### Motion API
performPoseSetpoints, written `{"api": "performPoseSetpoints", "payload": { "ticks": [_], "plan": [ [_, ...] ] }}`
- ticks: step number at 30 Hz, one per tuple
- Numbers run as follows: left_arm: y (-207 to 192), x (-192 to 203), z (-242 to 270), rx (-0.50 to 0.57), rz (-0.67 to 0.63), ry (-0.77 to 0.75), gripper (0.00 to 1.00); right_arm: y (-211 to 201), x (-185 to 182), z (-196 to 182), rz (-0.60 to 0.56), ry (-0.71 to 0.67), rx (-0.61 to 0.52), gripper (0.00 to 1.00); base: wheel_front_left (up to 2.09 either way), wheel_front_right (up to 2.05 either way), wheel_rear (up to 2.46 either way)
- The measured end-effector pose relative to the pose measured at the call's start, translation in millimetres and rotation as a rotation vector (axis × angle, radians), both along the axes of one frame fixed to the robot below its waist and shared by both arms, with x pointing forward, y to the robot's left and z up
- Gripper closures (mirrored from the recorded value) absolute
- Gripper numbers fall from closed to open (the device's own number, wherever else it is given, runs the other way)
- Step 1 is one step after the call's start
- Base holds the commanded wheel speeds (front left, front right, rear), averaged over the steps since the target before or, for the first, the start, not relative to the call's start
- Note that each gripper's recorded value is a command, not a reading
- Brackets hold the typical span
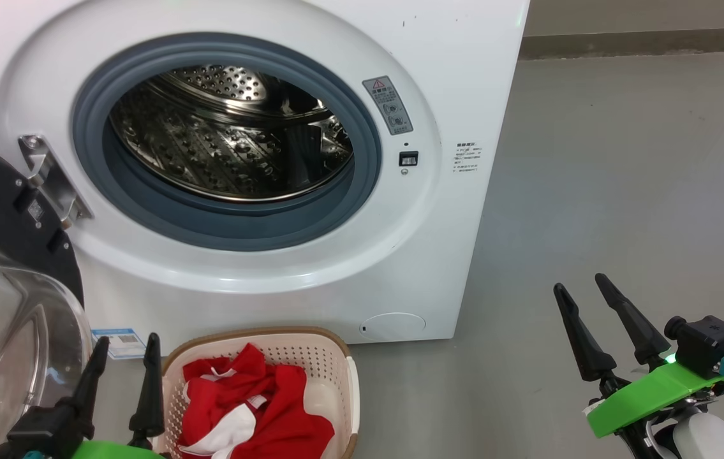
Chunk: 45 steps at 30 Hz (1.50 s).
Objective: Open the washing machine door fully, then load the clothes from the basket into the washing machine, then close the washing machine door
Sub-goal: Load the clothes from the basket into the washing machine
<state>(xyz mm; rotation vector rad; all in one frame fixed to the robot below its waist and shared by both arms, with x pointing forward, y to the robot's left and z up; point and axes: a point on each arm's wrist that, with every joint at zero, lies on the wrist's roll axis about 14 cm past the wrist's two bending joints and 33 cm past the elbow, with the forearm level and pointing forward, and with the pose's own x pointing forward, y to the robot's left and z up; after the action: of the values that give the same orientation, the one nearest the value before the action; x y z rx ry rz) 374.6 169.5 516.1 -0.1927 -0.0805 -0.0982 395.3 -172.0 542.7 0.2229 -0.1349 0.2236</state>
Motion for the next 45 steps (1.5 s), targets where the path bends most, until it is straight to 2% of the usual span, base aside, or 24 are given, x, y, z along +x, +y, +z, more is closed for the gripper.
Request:
{"api": "performPoseSetpoints", "payload": {
  "ticks": [11, 21, 45],
  "plan": [
    [-2, 1, -3, 0.0, -0.006, 0.008, 0.0, -1, 0, -4, -0.002, 0.011, -0.002, 0.0, 0.0, 0.0, 0.0],
    [-3, 10, -21, 0.019, -0.009, 0.059, 0.0, -2, 9, -22, -0.005, 0.059, -0.001, 0.0, 0.0, 0.0, 0.0],
    [-9, 55, -59, 0.027, -0.012, 0.151, 0.0, -3, 48, -49, -0.011, 0.114, -0.002, 0.0, 0.0, 0.0, 0.0]
  ]
}}
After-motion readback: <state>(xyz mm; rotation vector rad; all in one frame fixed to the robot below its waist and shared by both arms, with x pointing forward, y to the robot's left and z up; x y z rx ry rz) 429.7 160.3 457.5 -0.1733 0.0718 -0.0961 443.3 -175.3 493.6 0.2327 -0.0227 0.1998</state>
